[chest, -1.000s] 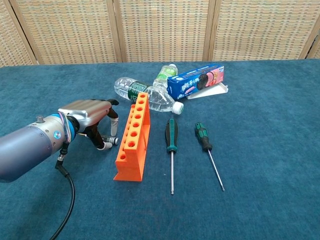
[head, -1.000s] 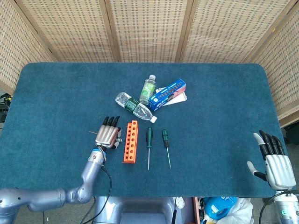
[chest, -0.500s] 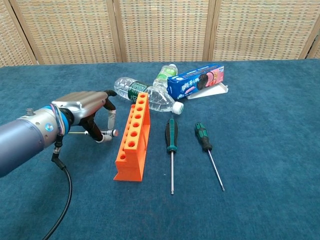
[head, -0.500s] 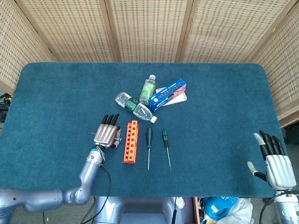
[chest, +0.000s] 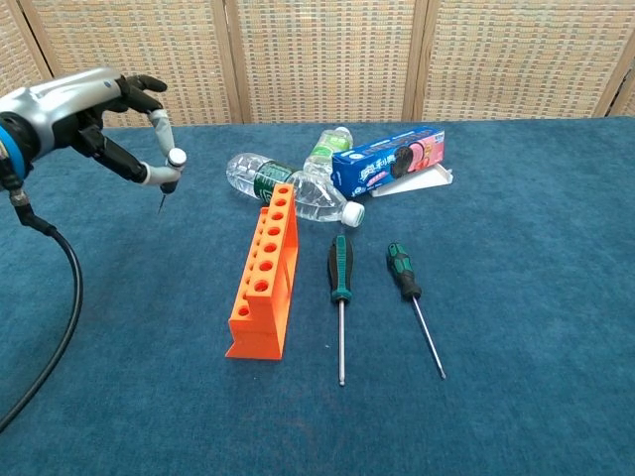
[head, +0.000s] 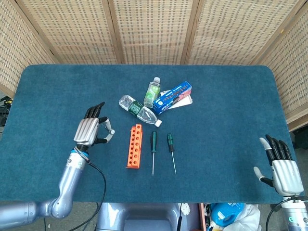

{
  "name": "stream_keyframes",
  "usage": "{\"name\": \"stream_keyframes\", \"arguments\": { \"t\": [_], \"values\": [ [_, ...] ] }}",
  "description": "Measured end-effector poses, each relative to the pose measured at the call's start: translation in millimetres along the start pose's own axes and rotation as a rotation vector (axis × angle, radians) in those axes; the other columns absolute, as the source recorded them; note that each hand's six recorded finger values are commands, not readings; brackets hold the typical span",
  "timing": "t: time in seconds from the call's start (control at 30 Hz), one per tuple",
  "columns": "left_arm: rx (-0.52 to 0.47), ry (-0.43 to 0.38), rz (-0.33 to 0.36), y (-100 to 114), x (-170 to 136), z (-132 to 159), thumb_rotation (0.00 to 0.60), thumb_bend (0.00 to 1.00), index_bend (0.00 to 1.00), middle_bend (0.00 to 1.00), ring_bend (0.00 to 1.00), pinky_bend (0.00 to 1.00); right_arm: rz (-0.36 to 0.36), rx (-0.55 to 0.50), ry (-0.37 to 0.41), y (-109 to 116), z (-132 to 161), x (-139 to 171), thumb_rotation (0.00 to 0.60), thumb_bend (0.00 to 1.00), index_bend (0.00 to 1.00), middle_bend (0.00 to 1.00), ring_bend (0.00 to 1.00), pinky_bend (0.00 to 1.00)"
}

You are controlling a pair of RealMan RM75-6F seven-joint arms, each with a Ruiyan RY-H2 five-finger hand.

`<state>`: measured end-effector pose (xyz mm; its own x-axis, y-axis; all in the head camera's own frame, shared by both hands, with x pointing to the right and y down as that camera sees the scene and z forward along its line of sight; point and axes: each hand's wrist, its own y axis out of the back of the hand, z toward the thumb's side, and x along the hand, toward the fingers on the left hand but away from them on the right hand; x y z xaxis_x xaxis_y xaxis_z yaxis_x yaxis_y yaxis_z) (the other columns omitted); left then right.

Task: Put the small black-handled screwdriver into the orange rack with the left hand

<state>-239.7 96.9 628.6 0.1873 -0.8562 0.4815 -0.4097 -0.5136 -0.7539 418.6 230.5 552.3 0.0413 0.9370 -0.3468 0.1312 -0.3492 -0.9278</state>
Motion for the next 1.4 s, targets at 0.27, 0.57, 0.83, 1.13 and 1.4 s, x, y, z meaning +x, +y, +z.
{"name": "stream_keyframes", "arguments": {
  "t": [0.27, 0.57, 0.83, 1.13, 1.4],
  "values": [
    [-0.24, -0.013, 0.029, 31.0, -9.4, 0.9, 0.6, 0.31, 0.6, 0.02, 0.0, 0.0, 0.006, 0.008, 0.001, -2.5, 1.5, -0.2, 0.6, 0.28, 0.0, 0.0, 0.0, 0.0],
    [-0.507, -0.08, -0.015, 47.9, -17.6, 32.3, 0.6, 0.32, 0.6, 0.04, 0.0, 0.0, 0.013, 0.008, 0.002, -4.4, 1.5, -0.8, 0.6, 0.28, 0.0, 0.0, 0.0, 0.0],
    [-0.63, -0.131, -0.089, 41.9, -16.9, 65.3, 0.6, 0.32, 0.61, 0.05, 0.0, 0.0, 0.011, 0.006, 0.001, -3.9, 1.1, -0.6, 0.6, 0.28, 0.0, 0.0, 0.0, 0.0],
    [-0.702, -0.132, -0.175, 16.9, -17.0, 88.4, 0.6, 0.32, 0.61, 0.05, 0.0, 0.0, 0.01, -0.004, -0.003, -2.7, -1.2, -1.0, 0.6, 0.28, 0.0, 0.0, 0.0, 0.0],
    [-0.733, -0.14, -0.216, 6.6, -21.4, 98.8, 0.6, 0.32, 0.61, 0.05, 0.0, 0.0, 0.009, -0.004, 0.0, -2.4, -0.8, -0.7, 0.6, 0.28, 0.0, 0.0, 0.0, 0.0]
  ]
}}
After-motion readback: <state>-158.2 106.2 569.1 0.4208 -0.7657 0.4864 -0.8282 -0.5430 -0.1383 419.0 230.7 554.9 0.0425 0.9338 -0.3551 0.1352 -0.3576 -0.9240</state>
